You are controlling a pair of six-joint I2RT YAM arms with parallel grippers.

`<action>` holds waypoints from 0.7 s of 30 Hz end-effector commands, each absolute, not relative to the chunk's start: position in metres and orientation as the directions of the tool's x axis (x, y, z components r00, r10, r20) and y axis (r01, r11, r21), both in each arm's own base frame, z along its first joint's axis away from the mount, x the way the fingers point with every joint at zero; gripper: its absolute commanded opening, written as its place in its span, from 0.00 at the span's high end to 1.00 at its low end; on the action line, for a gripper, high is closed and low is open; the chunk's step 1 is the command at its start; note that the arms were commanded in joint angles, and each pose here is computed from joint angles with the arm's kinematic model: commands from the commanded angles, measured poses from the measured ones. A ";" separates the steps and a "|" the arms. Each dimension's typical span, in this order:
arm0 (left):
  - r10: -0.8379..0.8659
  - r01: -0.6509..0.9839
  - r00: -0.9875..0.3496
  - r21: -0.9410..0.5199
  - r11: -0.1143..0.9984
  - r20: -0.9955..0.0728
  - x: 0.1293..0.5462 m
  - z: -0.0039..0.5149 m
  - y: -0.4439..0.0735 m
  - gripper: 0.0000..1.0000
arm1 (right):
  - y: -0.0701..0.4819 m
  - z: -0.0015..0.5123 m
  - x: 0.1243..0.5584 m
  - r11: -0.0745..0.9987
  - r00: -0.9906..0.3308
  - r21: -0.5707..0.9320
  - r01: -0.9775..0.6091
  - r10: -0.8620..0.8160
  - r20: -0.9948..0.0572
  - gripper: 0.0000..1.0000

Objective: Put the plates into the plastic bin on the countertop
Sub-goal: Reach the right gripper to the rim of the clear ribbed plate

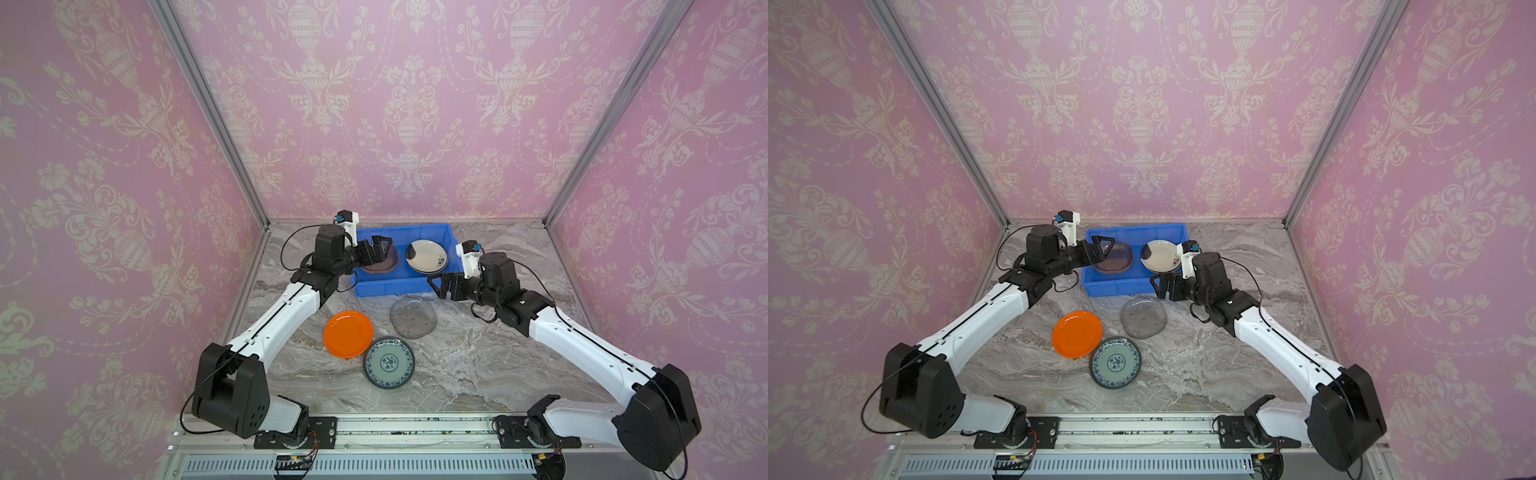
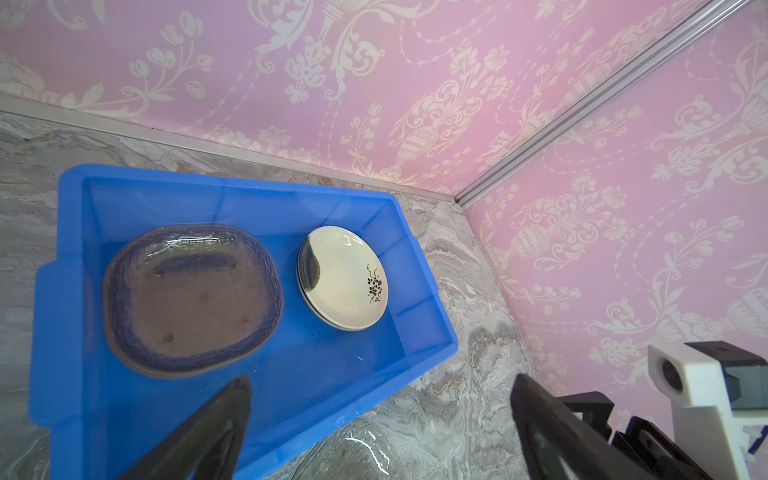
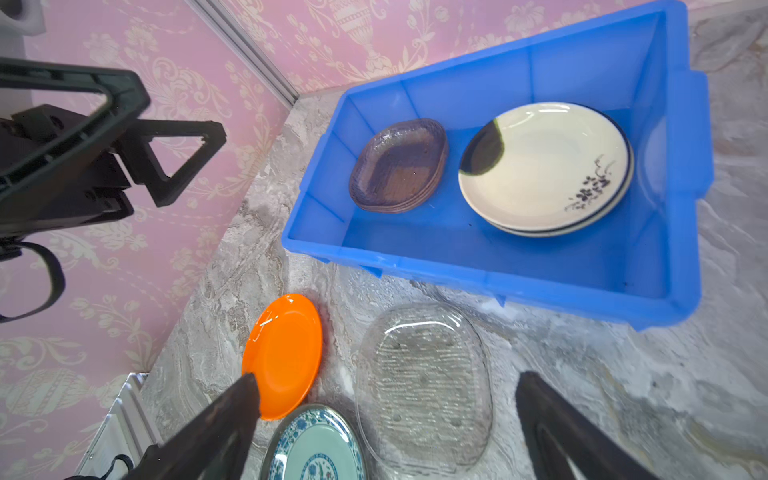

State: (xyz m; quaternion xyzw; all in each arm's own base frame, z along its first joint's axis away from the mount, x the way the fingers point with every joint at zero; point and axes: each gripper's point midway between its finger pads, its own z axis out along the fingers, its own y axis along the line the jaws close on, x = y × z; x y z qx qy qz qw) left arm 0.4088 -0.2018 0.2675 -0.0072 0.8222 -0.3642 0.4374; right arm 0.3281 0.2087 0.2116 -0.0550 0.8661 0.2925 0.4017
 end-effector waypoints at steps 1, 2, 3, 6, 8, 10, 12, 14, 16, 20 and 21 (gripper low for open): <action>-0.277 0.328 -0.650 -0.590 0.738 -0.708 0.392 0.261 -0.208 0.01 | 0.183 0.188 0.311 0.885 -0.697 0.389 -0.257 0.109 -0.709 0.07; -0.273 0.331 -0.655 -0.592 0.734 -0.705 0.390 0.260 -0.210 0.01 | 0.180 0.181 0.307 0.892 -0.712 0.380 -0.244 0.101 -0.695 0.09; -0.271 0.327 -0.662 -0.594 0.735 -0.699 0.387 0.258 -0.211 0.01 | 0.177 0.173 0.303 0.897 -0.730 0.375 -0.232 0.094 -0.677 0.11; -0.266 0.336 -0.666 -0.599 0.727 -0.697 0.380 0.257 -0.216 0.01 | 0.179 0.154 0.295 0.891 -0.773 0.396 -0.222 0.087 -0.629 0.20; -0.264 0.336 -0.666 -0.597 0.728 -0.697 0.377 0.255 -0.217 0.01 | 0.183 0.144 0.290 0.880 -0.798 0.421 -0.219 0.086 -0.596 0.28; -0.263 0.331 -0.671 -0.598 0.730 -0.694 0.376 0.250 -0.218 0.02 | 0.186 0.131 0.287 0.873 -0.818 0.441 -0.208 0.092 -0.568 0.30; -0.261 0.324 -0.676 -0.596 0.735 -0.689 0.377 0.245 -0.217 0.03 | 0.190 0.118 0.287 0.867 -0.836 0.456 -0.200 0.091 -0.541 0.34; -0.258 0.329 -0.671 -0.592 0.736 -0.695 0.377 0.243 -0.217 0.03 | 0.196 0.109 0.289 0.853 -0.844 0.481 -0.201 0.098 -0.527 0.39; -0.262 0.332 -0.668 -0.595 0.732 -0.696 0.376 0.242 -0.217 0.04 | 0.204 0.100 0.295 0.839 -0.850 0.507 -0.199 0.109 -0.515 0.43; -0.261 0.337 -0.665 -0.592 0.732 -0.700 0.376 0.242 -0.218 0.04 | 0.211 0.088 0.304 0.835 -0.865 0.518 -0.184 0.113 -0.488 0.50; -0.261 0.337 -0.661 -0.589 0.734 -0.703 0.378 0.241 -0.217 0.04 | 0.212 0.083 0.306 0.840 -0.870 0.512 -0.180 0.108 -0.481 0.51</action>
